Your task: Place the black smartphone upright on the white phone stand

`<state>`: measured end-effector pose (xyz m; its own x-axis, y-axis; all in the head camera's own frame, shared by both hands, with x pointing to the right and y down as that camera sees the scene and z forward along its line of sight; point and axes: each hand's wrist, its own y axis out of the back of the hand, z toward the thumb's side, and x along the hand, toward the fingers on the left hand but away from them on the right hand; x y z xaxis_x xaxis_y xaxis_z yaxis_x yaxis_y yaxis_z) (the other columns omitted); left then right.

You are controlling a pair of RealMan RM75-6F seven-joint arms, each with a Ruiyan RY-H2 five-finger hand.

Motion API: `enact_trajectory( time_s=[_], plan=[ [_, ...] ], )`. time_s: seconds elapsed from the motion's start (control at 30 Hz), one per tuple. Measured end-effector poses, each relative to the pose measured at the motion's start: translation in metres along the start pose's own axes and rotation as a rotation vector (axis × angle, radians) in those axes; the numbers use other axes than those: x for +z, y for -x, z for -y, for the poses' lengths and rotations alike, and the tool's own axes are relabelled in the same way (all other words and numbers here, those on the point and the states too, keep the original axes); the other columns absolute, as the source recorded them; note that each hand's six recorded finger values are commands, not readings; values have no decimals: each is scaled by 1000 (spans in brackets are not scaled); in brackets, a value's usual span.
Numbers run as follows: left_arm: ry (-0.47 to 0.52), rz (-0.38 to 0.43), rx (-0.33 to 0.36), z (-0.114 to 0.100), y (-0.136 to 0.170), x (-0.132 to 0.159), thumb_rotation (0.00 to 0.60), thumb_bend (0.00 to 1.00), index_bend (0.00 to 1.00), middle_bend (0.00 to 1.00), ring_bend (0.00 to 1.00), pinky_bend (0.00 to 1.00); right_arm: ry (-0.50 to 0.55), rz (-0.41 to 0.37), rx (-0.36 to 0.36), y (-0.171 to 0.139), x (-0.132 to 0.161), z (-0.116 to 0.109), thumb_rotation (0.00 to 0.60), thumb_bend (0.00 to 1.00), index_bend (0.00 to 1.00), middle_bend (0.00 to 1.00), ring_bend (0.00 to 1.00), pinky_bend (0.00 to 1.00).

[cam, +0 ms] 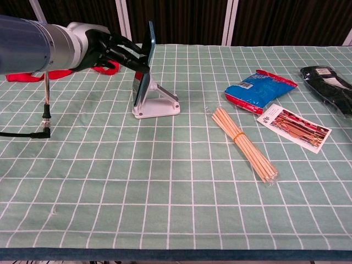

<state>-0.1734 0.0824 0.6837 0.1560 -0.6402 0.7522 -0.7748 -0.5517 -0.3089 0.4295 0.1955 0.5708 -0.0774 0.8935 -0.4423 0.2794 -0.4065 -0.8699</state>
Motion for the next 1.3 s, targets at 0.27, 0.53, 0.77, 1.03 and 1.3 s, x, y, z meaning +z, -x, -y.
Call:
enact_trajectory(
  time_s=[0.27, 0.53, 0.77, 1.03, 1.3],
  plan=[
    [24, -12, -5, -2, -5, -4, 600, 494, 565, 605, 131, 0, 1, 1, 1, 0, 0, 0, 600, 121, 0, 0, 0, 154],
    [77, -33, -24, -2, -9, -9, 600, 493, 566, 605, 131, 0, 9, 7, 6, 0, 0, 1, 600, 121, 0, 0, 0, 154],
    [88, -34, -27, -2, -12, -10, 600, 493, 566, 605, 131, 0, 5, 7, 7, 0, 0, 1, 600, 122, 0, 0, 0, 154],
    [104, -46, -43, 1, -15, -14, 600, 490, 566, 604, 131, 0, 4, 8, 8, 0, -1, 1, 600, 120, 0, 0, 0, 154],
    [102, -50, -53, 3, -17, -17, 600, 490, 565, 600, 131, 0, 4, 9, 9, 0, -1, 1, 600, 121, 0, 0, 0, 154]
  ],
)
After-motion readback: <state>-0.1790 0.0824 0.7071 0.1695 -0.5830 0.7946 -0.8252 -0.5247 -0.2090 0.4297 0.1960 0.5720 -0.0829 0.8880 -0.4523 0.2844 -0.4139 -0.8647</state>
